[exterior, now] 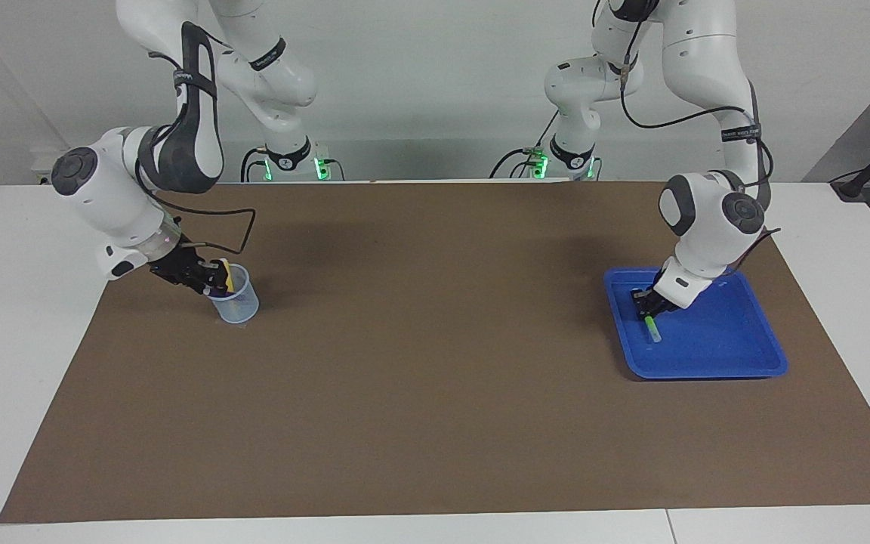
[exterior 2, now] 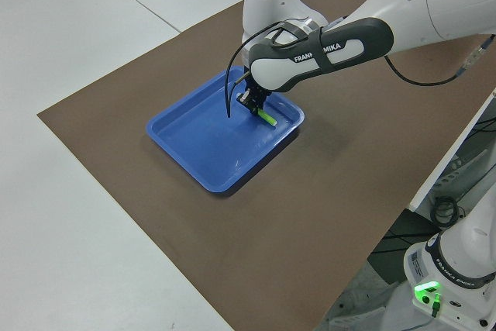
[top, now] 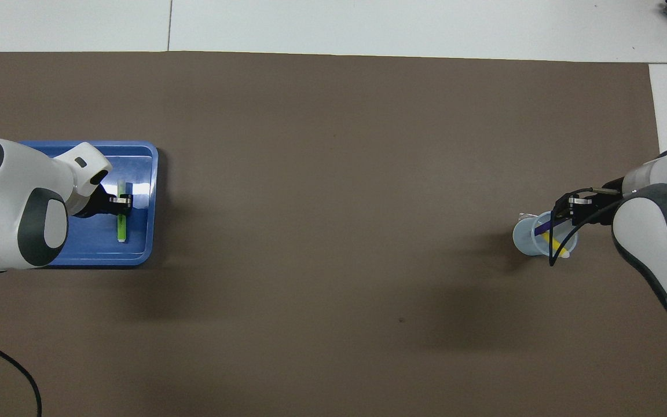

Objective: Right arm passes pens to left for tray arrangement
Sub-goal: 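Release the green pen in the tray while the right gripper grasps the purple pen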

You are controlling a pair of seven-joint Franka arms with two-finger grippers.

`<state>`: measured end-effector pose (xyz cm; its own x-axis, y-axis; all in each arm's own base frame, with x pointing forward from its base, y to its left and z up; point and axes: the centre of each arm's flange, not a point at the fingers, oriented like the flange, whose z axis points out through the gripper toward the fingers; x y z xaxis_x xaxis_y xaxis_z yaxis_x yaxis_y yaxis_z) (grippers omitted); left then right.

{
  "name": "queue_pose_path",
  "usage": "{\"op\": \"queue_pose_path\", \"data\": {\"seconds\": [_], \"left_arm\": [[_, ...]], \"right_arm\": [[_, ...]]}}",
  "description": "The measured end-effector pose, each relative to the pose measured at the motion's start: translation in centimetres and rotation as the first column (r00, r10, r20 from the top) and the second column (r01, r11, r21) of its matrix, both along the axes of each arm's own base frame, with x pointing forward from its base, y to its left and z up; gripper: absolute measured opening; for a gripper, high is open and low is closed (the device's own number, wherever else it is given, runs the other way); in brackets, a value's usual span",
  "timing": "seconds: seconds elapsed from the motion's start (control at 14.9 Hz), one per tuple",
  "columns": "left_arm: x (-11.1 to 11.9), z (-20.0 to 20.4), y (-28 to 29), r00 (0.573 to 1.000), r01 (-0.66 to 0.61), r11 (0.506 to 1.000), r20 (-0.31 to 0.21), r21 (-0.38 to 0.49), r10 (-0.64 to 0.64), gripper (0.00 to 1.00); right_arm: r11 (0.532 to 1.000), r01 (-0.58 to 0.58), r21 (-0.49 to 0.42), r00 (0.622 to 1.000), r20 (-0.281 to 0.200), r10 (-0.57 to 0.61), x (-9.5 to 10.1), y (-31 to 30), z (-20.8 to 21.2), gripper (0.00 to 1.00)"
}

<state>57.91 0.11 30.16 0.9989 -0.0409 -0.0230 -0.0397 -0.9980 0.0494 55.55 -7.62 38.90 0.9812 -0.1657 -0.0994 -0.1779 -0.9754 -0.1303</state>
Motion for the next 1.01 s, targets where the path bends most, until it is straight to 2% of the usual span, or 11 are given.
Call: {"op": "queue_pose_path", "data": {"seconds": [0.13,0.27,0.34,0.4,0.47,0.6,0.87,0.94,1.01], "left_arm": [[0.04,0.06,-0.01,1.000,0.019,1.000,0.006,0.019,-0.019,0.18],[0.05,0.04,0.02,1.000,0.029,0.999,0.011,0.029,-0.029,0.18],[0.05,0.01,0.03,0.999,0.029,0.999,0.013,0.030,-0.030,0.20],[0.05,0.00,0.03,1.000,0.025,0.999,0.014,0.031,-0.025,0.20],[0.05,-0.01,0.13,1.000,0.004,0.999,0.015,0.032,-0.004,0.28],[0.07,-0.11,0.20,0.999,-0.042,0.999,0.017,0.034,0.042,0.49],[0.10,-0.10,0.17,0.998,-0.061,0.998,0.018,0.034,0.061,0.50],[0.14,-0.05,0.15,0.998,-0.064,0.997,0.018,0.034,0.063,0.59],[0.23,0.13,0.11,0.998,-0.065,0.997,0.014,0.034,0.064,0.60]], "right_arm": [[1.000,0.000,0.000,1.000,-0.001,0.000,-0.02,0.01,-0.03,0.40],[1.000,0.000,0.000,1.000,-0.001,0.000,-0.02,0.02,-0.04,0.30],[1.000,0.000,0.000,1.000,-0.001,0.000,-0.03,0.02,-0.06,0.30],[1.000,0.000,0.000,1.000,-0.002,0.000,-0.03,0.01,-0.08,0.24],[1.000,0.001,0.000,1.000,-0.002,-0.001,-0.04,0.00,-0.10,0.18],[1.000,0.001,0.001,1.000,-0.003,-0.001,-0.05,-0.04,-0.13,0.18],[1.000,0.002,0.001,1.000,-0.005,-0.002,-0.08,-0.12,-0.12,0.18],[1.000,0.002,0.002,1.000,-0.009,-0.002,-0.07,-0.12,-0.01,0.18],[1.000,0.000,0.004,1.000,-0.013,0.000,0.00,-0.12,0.29,0.18]]}}
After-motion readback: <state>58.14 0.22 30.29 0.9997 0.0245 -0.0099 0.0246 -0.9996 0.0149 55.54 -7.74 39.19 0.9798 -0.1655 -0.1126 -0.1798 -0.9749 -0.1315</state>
